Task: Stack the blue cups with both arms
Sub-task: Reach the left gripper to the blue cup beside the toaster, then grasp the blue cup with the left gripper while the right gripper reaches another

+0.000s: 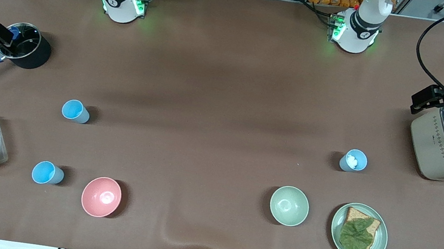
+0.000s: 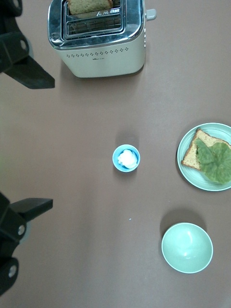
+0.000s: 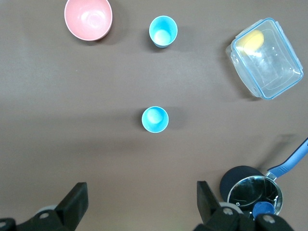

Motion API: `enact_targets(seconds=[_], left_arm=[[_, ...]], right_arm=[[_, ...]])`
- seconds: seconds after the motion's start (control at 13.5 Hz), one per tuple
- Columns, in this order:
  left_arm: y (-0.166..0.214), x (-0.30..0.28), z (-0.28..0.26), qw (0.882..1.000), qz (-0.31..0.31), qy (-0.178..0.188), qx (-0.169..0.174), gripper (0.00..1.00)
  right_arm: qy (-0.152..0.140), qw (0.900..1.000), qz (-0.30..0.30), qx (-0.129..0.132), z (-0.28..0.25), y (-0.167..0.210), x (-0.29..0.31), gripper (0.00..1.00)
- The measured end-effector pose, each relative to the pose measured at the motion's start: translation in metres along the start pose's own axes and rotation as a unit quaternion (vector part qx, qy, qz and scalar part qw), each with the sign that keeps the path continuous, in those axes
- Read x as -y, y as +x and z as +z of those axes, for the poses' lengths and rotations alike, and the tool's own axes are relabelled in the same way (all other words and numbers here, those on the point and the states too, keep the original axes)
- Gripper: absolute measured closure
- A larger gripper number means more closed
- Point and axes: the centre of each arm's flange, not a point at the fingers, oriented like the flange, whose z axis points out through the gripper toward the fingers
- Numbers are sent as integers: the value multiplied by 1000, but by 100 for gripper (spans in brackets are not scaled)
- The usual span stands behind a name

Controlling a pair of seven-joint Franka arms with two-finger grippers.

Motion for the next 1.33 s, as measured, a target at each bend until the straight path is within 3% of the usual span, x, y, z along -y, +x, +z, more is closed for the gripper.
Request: enact_targets(seconds=[0.37,0.67,0.81,1.04,1.33], left_arm=[[7,3,22,1000,8,2,21,0],[47,12,108,998,-2,-1,56,0],[66,19,180,999,-8,-9,50,0],[65,27,271,998,-13,-15,57,0],[67,28,334,997,-15,-21,71,0]], right_arm=[[0,1000,0,0,0,0,0,0],[1,1000,0,8,8,3,-1,0],[4,999,4,37,36,15,-6,0],[12,996,22,90,97,39,-31,0],[17,990,15,142,157,45,-25,0]])
